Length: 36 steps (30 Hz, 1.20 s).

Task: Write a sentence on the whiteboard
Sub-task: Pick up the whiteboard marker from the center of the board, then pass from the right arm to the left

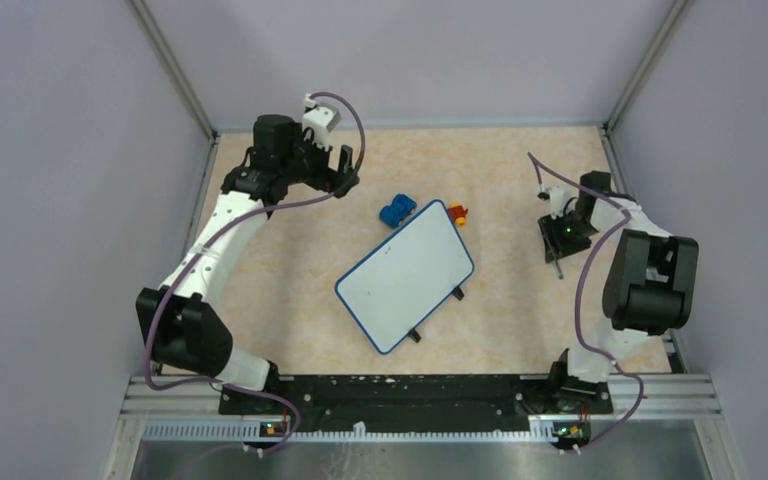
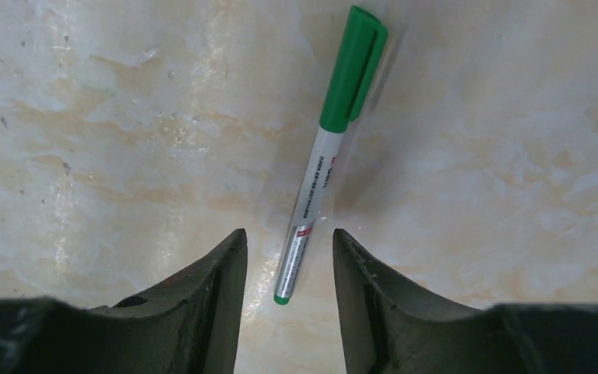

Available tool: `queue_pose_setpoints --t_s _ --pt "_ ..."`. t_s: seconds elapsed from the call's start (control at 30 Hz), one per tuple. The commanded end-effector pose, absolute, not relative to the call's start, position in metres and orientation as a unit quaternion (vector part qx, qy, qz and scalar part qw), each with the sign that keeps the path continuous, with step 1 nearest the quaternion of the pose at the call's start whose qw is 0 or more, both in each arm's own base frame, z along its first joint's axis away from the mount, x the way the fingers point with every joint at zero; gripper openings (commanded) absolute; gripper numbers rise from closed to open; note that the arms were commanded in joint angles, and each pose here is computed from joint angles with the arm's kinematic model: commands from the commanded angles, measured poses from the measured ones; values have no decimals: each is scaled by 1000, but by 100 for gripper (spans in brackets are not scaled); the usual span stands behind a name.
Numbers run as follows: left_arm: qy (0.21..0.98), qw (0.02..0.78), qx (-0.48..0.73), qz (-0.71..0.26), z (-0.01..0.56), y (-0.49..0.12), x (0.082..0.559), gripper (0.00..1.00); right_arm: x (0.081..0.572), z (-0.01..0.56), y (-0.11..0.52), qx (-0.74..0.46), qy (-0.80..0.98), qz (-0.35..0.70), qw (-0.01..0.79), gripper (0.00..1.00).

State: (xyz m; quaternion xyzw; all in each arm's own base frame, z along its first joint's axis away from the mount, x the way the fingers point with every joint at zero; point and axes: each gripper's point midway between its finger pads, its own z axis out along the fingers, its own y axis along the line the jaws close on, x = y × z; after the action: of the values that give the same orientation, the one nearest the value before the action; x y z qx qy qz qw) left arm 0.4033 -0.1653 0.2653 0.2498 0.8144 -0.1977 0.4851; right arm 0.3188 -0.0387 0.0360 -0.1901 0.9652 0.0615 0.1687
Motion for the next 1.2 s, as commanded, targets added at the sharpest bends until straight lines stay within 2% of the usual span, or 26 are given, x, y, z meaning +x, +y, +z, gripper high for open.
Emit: queue_pose_setpoints --t_s 0.0,0.27,0.37,0.47,0.57,0.7,0.87,1.0,1.17 --pt "793 514 255 -203 287 -167 403 99 329 24 -51 -194 964 30 178 42" --pt "796 513 251 -202 284 -167 405 99 323 5 -57 -192 968 17 160 37" --pt "798 509 250 -203 282 -167 405 99 318 1 -56 -190 970 20 152 28" --pt "799 501 251 -218 284 -172 403 99 314 4 -52 -190 970 29 151 9" --pt "798 498 249 -230 288 -176 402 99 316 17 -49 -192 967 35 163 0" --pt "795 498 254 -234 294 -178 402 99 322 54 -33 -205 958 75 186 0" --pt "784 505 279 -229 324 -178 400 99 344 134 -4 -234 926 132 266 0" --pt "751 507 336 -258 355 -190 382 99 349 193 31 -268 895 179 308 0" --pt "676 521 428 -297 380 -209 354 99 331 253 87 -330 843 264 333 0"
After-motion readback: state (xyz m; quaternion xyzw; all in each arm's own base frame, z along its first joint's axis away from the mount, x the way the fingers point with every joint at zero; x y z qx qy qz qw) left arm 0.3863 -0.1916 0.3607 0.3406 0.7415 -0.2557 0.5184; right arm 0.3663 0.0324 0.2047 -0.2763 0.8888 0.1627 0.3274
